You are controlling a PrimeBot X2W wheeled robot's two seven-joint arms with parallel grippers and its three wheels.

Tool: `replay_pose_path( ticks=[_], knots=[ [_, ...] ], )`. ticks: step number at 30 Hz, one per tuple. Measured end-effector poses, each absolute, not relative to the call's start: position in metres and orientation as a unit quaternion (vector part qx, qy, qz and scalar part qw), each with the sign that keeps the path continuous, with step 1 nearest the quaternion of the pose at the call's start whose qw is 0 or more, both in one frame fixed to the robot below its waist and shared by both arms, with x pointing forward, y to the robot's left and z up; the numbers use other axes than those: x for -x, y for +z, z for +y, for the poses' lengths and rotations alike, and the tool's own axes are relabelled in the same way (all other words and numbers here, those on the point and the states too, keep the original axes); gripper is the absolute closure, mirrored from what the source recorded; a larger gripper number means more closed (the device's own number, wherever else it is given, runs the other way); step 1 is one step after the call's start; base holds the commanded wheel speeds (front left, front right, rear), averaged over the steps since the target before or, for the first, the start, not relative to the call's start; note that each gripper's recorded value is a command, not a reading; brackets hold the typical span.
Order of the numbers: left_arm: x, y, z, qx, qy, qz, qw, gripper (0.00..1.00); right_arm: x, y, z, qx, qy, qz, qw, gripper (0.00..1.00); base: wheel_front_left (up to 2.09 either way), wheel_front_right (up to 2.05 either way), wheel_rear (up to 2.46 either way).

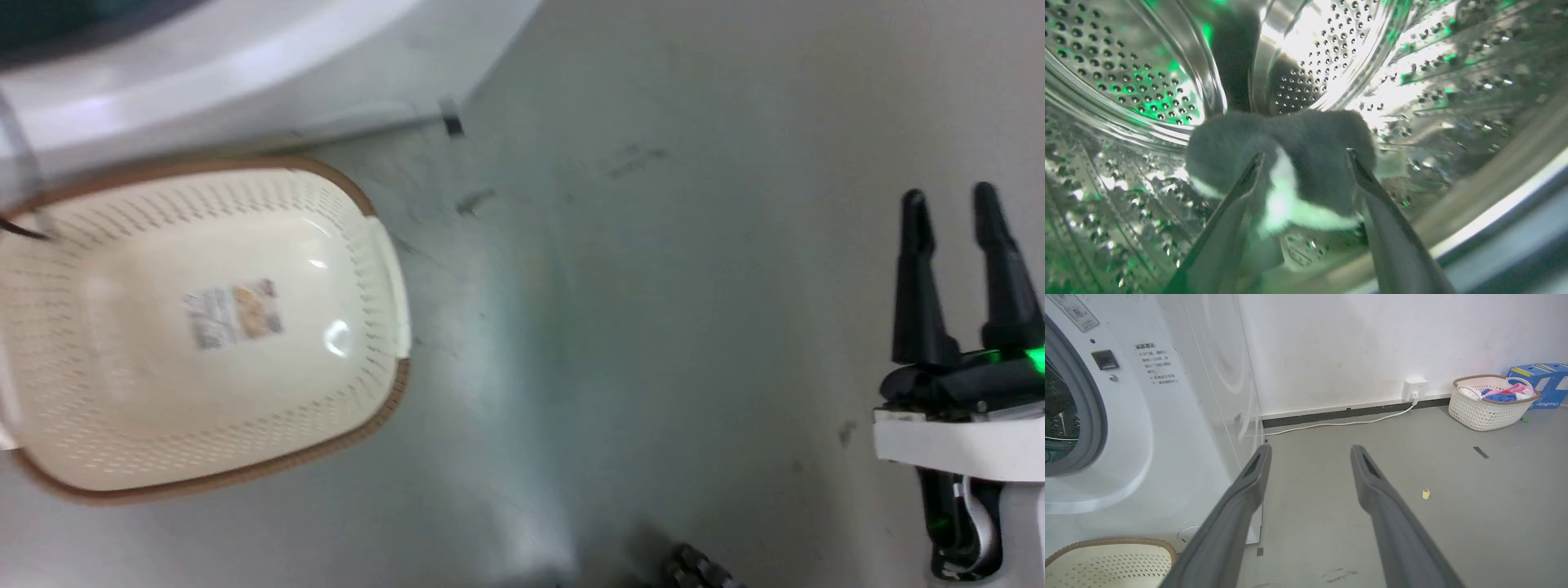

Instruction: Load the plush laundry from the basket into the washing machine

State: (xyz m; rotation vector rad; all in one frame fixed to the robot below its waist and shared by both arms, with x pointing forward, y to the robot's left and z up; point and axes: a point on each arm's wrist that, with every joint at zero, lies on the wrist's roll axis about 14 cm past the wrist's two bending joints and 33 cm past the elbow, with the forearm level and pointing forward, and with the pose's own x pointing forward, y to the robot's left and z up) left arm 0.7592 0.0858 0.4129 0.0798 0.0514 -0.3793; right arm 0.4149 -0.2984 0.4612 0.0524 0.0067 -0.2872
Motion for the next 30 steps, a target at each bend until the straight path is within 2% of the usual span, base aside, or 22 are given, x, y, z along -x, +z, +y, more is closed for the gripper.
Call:
replay_pose_path(
  ticks=[2, 5, 14, 22, 30],
  knots=[
    [-0.723, 0.42, 0.087, -0.023, -0.192, 0.037, 0.98, 0.0, -0.414, 0.487, -0.298, -0.009, -0.136, -0.031, 0.99, 0.0, 0.0, 0.0, 0.0],
    [-0.693, 0.443, 0.084, -0.017, -0.207, 0.02, 0.978, 0.0, -0.414, 0.507, -0.294, -0.001, -0.129, -0.058, 0.99, 0.0, 0.0, 0.0, 0.0],
    [-0.578, 0.49, 0.109, 0.018, -0.195, -0.013, 0.98, 0.0, -0.4, 0.547, -0.277, -0.01, -0.104, -0.114, 0.988, 0.0, 0.0, 0.0, 0.0],
    [-0.478, 0.514, 0.141, 0.054, -0.136, -0.039, 0.988, 0.0, -0.386, 0.56, -0.233, -0.027, -0.043, -0.129, 0.99, 0.0, 0.0, 0.0, 0.0],
    [-0.405, 0.517, 0.174, 0.074, -0.054, -0.046, 0.995, 0.0, -0.365, 0.557, -0.202, -0.038, 0.002, -0.121, 0.992, 0.0, 0.0, 0.0, 0.0]
  ],
)
